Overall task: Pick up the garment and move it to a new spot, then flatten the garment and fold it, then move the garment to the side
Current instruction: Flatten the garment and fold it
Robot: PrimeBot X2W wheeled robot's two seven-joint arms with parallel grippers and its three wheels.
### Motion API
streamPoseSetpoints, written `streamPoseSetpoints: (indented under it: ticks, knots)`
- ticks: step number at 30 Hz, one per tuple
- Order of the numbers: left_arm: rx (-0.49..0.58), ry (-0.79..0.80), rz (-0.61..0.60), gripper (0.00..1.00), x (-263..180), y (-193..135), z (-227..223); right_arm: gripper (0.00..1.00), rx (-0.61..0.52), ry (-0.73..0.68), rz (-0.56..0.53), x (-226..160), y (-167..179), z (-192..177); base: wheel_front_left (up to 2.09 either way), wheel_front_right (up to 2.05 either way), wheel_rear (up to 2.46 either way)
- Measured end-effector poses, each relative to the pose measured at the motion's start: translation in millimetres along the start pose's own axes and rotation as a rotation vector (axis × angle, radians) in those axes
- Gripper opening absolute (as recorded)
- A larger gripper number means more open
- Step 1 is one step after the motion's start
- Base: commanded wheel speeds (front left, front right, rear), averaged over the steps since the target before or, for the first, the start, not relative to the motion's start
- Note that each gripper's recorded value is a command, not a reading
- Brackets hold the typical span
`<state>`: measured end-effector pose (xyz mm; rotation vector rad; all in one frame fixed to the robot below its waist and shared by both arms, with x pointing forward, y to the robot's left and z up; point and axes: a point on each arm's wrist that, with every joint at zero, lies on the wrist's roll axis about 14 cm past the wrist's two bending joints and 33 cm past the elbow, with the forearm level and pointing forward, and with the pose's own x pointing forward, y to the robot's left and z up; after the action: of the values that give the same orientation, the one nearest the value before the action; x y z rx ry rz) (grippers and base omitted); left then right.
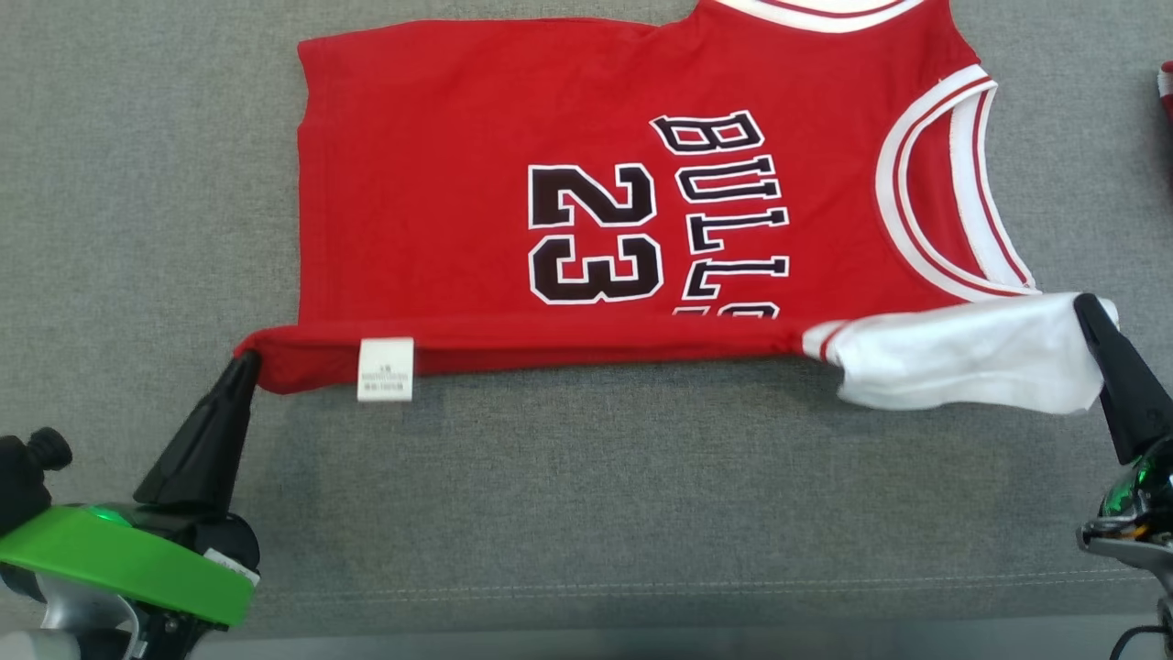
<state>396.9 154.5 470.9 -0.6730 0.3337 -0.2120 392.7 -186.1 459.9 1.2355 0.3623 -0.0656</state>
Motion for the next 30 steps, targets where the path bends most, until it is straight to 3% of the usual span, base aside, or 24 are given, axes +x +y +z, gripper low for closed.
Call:
streamPoseSetpoints:
  ticks: [13, 30]
  knots:
    - [0.021, 0.05, -0.004, 0.0, 27.3, 8.3, 1.8, 0.0, -0.029, -0.033, 0.001, 48.3, -7.3, 13.2, 0.0, 0.0, 0.0]
    - [0.014, 0.133, 0.019, 0.0, 56.7, 22.6, -20.6, 0.0, -0.015, 0.031, -0.064, 90.8, -34.6, -12.6, 0.0, 0.0, 0.0]
